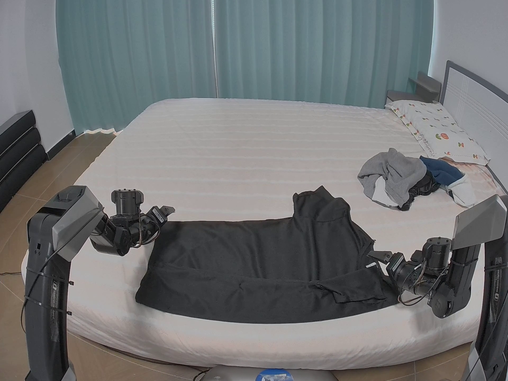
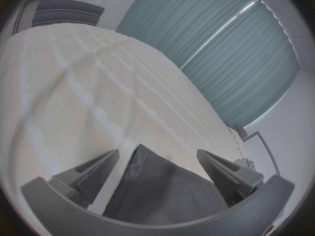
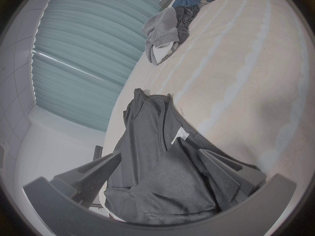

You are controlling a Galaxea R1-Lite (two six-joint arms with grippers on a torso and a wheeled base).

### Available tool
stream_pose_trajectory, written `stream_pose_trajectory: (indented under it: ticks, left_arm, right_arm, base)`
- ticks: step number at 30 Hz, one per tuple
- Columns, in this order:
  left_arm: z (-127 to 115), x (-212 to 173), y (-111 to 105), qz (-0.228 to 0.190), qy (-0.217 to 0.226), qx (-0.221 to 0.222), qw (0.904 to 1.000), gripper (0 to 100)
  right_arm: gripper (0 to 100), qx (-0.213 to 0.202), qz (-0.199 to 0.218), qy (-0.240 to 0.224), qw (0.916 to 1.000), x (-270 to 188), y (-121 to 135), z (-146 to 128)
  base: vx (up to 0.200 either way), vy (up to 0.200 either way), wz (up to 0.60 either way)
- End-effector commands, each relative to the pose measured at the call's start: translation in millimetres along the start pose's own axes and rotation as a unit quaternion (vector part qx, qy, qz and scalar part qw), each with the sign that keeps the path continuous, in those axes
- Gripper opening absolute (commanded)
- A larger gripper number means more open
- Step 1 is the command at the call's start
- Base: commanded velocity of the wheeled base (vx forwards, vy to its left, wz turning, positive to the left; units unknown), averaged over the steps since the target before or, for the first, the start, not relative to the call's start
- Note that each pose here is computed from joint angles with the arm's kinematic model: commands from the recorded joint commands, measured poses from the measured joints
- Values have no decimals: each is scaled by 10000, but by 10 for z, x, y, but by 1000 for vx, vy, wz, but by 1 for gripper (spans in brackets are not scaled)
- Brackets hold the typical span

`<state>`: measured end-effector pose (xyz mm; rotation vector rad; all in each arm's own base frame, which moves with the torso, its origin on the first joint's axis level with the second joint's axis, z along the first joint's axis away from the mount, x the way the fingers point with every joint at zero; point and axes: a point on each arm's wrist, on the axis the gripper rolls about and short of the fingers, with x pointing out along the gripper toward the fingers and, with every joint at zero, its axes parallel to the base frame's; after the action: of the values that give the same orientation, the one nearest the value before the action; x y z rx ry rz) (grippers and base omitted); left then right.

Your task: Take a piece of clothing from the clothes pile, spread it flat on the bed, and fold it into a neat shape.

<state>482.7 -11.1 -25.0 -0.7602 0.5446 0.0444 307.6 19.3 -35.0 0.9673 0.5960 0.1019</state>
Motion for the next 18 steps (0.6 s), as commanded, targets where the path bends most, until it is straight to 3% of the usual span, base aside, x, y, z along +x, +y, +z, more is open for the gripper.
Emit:
stream_pose_trajectory:
  ticks: [1, 9, 10, 13, 18]
  left_arm:
    - [-9, 12, -2, -3, -7, 11, 10000, 0]
    - [3, 9, 1, -82, -215, 12, 9997, 0]
    - [4, -2, 12, -16, -256, -3, 9997, 0]
    - [9, -39, 42, 163, -362, -30, 9992, 0]
    - [47, -97, 14, 161, -562, -375, 9976, 0]
  right_arm:
    - [100, 1, -6, 6, 10000, 2, -2, -5]
    - [100, -111, -22, -23, 9999, 40, -14, -14]
    - [100, -375, 36, -217, 9991, 51, 46, 29]
    - [100, -551, 20, -623, 9965, 71, 191, 61]
    - [100, -867, 196, -904, 9919, 203, 367, 188]
  base:
    - [0, 0, 0]
    - [0, 0, 0]
    - [0, 0, 0]
    - [0, 0, 0]
    - [0, 0, 0]
